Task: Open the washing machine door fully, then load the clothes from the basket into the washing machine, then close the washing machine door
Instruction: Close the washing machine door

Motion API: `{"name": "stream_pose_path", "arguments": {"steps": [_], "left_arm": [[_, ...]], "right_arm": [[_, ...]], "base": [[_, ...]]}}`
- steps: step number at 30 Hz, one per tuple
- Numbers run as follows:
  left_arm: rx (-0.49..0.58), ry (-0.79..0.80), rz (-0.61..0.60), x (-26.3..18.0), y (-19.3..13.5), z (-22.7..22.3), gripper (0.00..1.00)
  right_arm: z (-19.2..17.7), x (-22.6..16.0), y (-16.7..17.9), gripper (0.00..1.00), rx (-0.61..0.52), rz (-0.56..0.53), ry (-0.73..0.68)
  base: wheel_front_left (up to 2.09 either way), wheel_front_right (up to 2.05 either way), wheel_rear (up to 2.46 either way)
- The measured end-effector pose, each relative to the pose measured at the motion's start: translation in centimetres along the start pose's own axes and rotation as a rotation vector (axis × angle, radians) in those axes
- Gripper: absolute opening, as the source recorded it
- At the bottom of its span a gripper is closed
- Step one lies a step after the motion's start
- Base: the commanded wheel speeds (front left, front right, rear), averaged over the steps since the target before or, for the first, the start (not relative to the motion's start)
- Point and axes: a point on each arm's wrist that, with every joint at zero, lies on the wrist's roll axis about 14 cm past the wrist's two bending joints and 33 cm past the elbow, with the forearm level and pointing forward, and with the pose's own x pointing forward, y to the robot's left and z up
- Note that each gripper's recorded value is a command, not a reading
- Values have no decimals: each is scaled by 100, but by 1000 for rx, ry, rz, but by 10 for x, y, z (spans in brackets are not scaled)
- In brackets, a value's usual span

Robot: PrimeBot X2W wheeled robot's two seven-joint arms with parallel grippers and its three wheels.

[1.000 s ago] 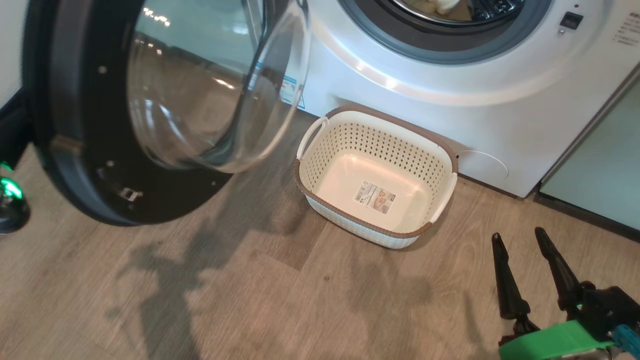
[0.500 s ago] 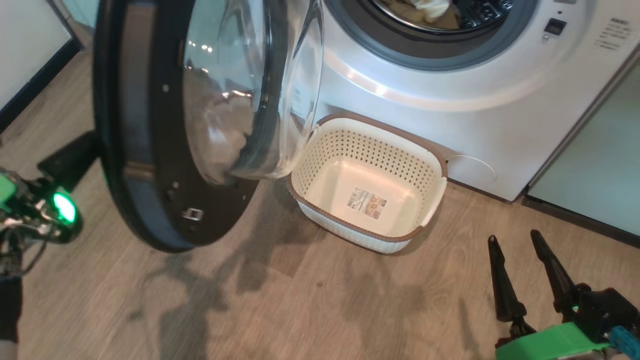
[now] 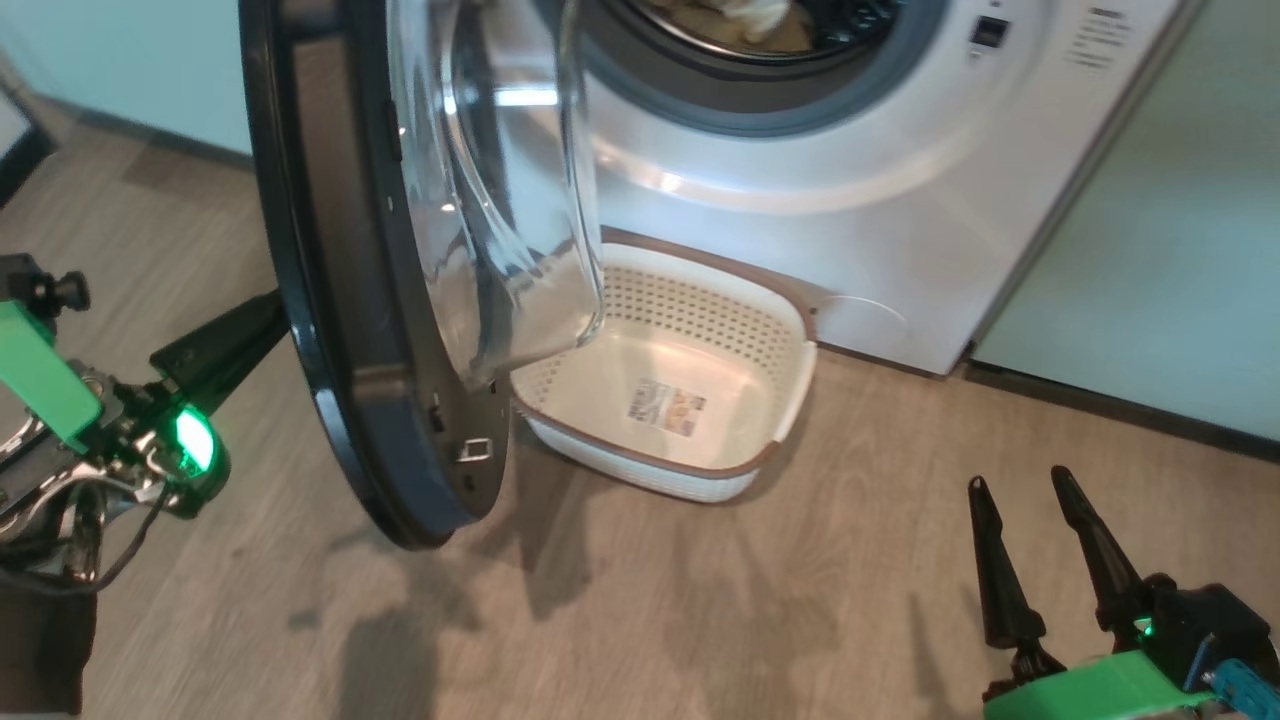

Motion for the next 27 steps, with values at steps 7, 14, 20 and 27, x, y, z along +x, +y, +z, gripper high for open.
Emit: {"name": "stream_pose_path", "arguments": {"steps": [7,14,20,27], "left_arm": [[-16,100,-42,38,-4,-22,0],[-40,171,-66,69,-4,-41,0],[-57,239,-83,103,-2,-58,0],[-70,289,-104,146,-1,-79,0]], "right_arm": [[10,-14,-26,100,-4,-95,-36],[14,-30,-47,100,-9,-177,-51],[19,-47,-68,100,-9,-264,-63],[30,-65,-92,100,-21,-359,-93]], "base": [[0,0,0],[0,0,0],[0,0,0],[0,0,0]]}}
